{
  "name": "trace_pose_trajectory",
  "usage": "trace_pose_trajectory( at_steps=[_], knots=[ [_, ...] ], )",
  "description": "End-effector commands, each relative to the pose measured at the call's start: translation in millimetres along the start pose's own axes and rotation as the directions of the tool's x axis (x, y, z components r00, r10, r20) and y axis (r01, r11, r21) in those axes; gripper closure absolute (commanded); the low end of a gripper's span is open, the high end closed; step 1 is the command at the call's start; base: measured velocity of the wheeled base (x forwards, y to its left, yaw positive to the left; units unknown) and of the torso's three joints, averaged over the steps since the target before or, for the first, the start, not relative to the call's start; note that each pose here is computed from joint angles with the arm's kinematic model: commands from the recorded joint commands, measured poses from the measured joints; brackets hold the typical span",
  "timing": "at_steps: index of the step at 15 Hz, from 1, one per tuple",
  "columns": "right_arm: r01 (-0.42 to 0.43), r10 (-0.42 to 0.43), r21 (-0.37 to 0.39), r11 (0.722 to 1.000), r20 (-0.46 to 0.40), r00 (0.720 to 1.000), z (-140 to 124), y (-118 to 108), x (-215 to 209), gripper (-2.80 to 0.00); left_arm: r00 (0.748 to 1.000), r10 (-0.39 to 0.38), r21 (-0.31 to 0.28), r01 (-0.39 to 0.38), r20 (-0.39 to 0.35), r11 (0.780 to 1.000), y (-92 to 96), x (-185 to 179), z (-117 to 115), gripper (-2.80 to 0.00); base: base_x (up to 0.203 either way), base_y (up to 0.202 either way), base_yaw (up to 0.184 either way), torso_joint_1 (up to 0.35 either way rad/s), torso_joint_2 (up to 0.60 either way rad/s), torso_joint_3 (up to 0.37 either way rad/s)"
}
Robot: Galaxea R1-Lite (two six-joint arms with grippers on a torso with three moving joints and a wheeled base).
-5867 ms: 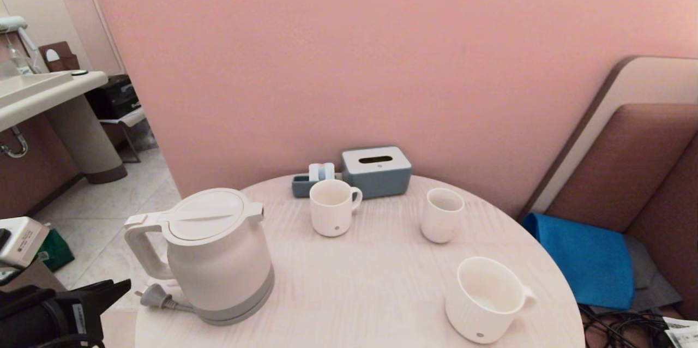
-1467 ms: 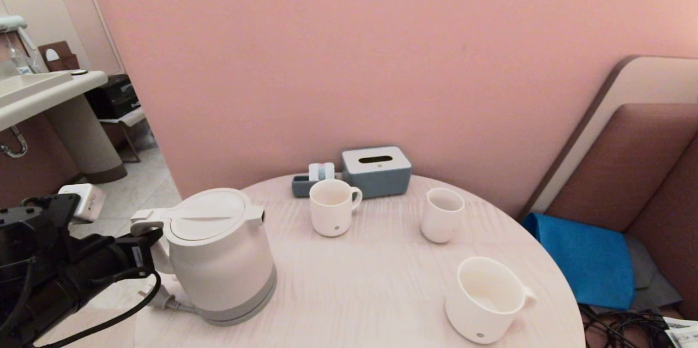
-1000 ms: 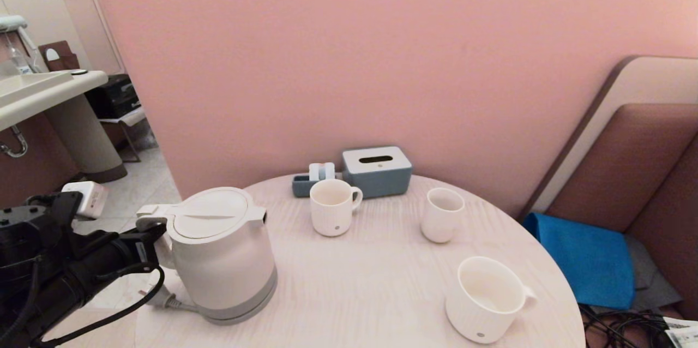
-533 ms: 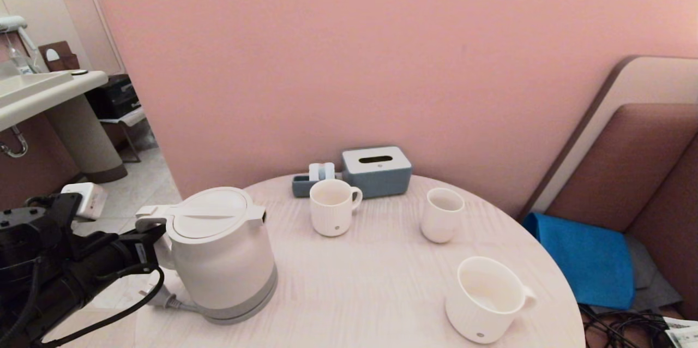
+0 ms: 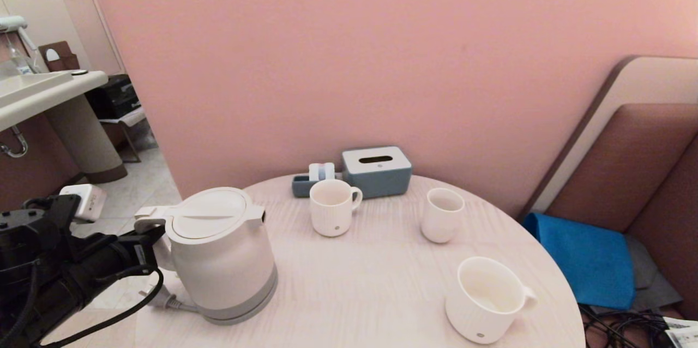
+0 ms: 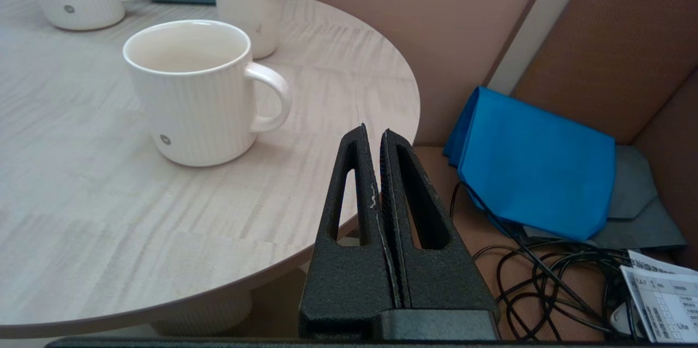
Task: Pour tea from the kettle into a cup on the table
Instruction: Pick up the kettle
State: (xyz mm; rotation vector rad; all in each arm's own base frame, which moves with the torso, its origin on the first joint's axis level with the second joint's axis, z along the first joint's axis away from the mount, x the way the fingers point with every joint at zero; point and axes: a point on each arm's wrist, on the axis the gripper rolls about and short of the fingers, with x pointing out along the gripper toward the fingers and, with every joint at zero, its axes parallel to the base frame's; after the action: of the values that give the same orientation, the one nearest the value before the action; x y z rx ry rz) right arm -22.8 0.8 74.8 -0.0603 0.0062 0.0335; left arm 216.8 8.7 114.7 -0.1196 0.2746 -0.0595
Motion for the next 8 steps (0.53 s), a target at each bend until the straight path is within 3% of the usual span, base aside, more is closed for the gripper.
trace_pose_trajectory(
  at_steps=[1,8],
  knots=[
    [0.000,0.000,-0.001,1.000,0.001,1.000,0.3,0.0,-0.1,0.00,1.000,-0.001,-0.001,0.001,0.002,1.000,0.0,0.1,0.0,0.00,0.000,0.000,0.000,0.000,0.00,0.000],
    [0.000,0.000,-0.001,1.000,0.000,1.000,0.0,0.0,0.0,0.00,1.000,0.001,-0.001,-0.001,-0.014,1.000,0.2,-1.6,-4.2,0.00,0.000,0.000,0.000,0.000,0.00,0.000]
  ],
)
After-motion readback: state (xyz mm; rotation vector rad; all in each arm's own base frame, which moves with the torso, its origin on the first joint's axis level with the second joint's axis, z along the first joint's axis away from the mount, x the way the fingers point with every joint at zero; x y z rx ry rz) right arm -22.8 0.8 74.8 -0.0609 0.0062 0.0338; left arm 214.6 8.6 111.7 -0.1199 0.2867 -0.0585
